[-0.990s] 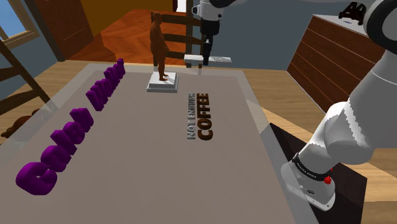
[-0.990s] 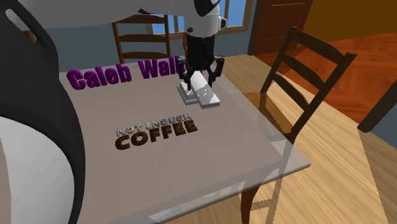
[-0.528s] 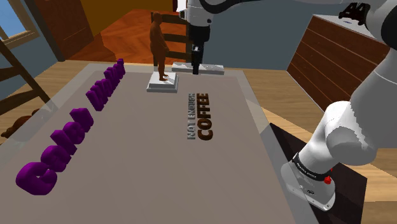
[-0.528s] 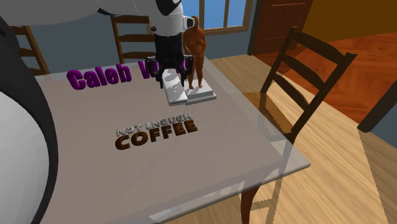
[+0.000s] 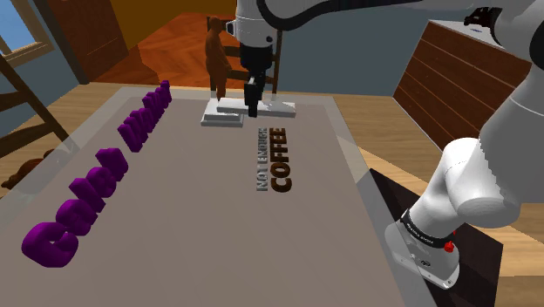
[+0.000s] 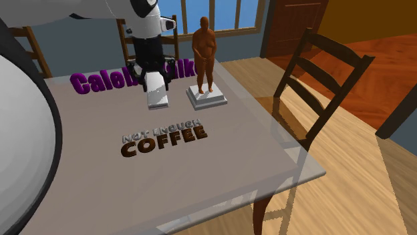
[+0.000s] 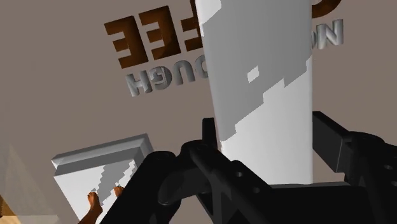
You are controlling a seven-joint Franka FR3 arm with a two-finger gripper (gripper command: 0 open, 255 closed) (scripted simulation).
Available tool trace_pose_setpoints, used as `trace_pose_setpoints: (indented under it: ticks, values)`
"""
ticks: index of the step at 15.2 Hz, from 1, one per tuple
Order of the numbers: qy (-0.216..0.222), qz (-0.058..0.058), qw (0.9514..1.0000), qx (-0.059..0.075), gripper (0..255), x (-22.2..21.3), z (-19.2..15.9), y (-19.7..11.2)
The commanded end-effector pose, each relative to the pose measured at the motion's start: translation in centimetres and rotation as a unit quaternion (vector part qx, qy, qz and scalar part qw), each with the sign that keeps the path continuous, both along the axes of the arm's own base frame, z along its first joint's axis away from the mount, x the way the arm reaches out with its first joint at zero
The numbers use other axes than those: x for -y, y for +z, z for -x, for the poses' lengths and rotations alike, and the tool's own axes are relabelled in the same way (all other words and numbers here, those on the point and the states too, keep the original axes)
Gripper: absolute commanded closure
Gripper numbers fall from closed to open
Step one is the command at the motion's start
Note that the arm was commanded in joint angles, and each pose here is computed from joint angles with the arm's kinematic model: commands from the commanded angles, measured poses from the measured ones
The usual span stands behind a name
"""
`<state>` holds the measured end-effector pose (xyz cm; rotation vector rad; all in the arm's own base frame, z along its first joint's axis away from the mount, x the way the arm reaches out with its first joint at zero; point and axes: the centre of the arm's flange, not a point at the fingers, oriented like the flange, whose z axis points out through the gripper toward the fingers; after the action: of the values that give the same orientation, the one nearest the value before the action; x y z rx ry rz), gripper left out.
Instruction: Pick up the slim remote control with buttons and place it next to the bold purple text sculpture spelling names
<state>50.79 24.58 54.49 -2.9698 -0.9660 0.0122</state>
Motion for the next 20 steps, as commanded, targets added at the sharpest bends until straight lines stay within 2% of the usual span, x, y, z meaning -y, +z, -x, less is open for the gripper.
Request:
trace_pose_setpoints:
  ticks: [1, 20]
  values:
    - [0.000, 0.000, 1.0000, 0.000, 255, -0.3, 0.0, -0.9]
    - [0.000, 0.000, 1.0000, 0.000, 255, -0.3, 0.0, -10.9]
